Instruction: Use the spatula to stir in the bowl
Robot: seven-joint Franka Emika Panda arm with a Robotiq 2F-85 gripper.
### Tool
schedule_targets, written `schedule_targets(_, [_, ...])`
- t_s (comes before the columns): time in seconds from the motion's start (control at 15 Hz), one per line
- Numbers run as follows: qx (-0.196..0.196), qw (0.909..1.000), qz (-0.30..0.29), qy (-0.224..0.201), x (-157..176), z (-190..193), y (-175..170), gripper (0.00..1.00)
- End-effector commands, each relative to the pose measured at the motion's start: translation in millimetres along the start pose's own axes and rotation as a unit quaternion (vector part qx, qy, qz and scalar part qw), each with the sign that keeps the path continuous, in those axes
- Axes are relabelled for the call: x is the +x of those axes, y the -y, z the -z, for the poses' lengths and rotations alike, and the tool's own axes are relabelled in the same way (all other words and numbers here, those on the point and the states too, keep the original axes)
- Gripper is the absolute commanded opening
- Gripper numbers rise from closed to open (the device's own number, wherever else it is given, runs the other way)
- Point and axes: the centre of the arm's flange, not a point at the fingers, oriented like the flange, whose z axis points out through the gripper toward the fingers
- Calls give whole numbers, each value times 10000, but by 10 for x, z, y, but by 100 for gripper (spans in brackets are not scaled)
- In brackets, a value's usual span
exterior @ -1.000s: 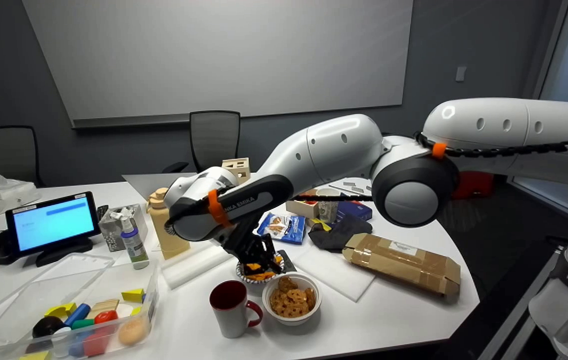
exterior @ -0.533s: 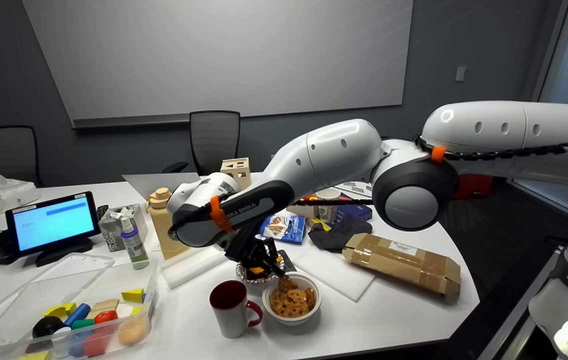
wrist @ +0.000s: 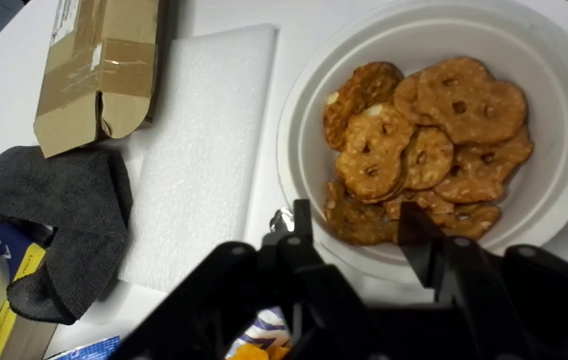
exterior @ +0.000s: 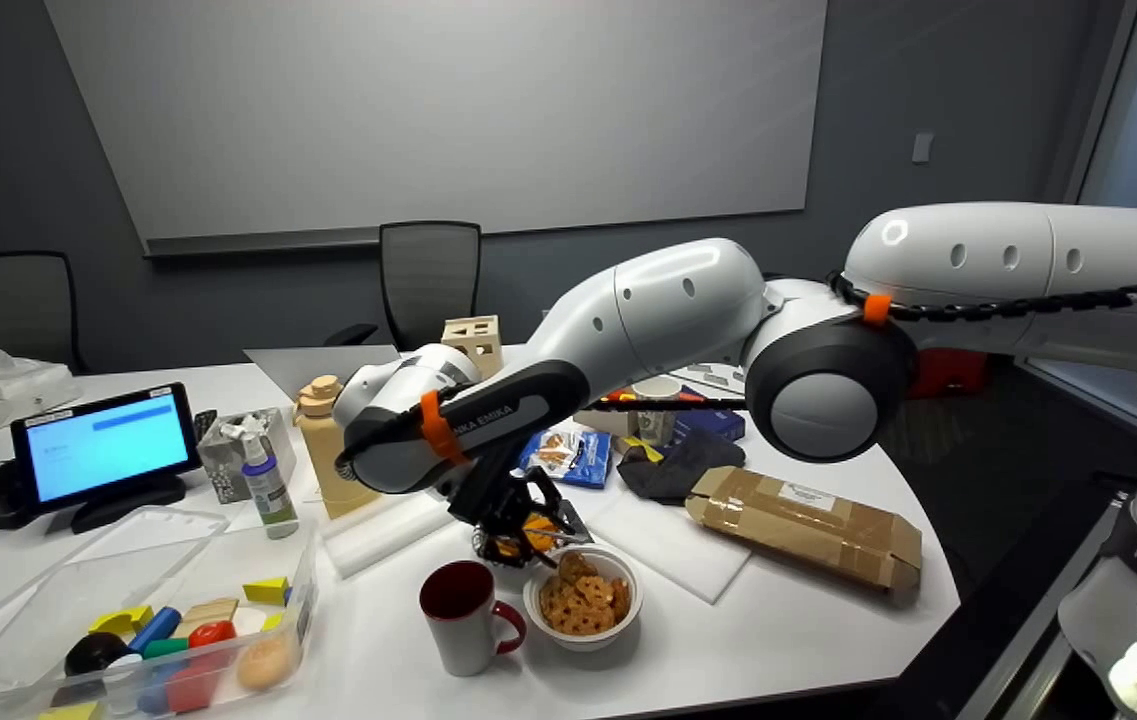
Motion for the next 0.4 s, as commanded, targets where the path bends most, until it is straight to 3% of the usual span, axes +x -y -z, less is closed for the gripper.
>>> schedule_targets(0.0, [242,9996,-76,-118,426,351,206,84])
schedule_targets(0.13, [224,9997,-35,-130,427,359,209,97])
schedule_targets(0.33, [188,9997,47,-121,432,353,209,100])
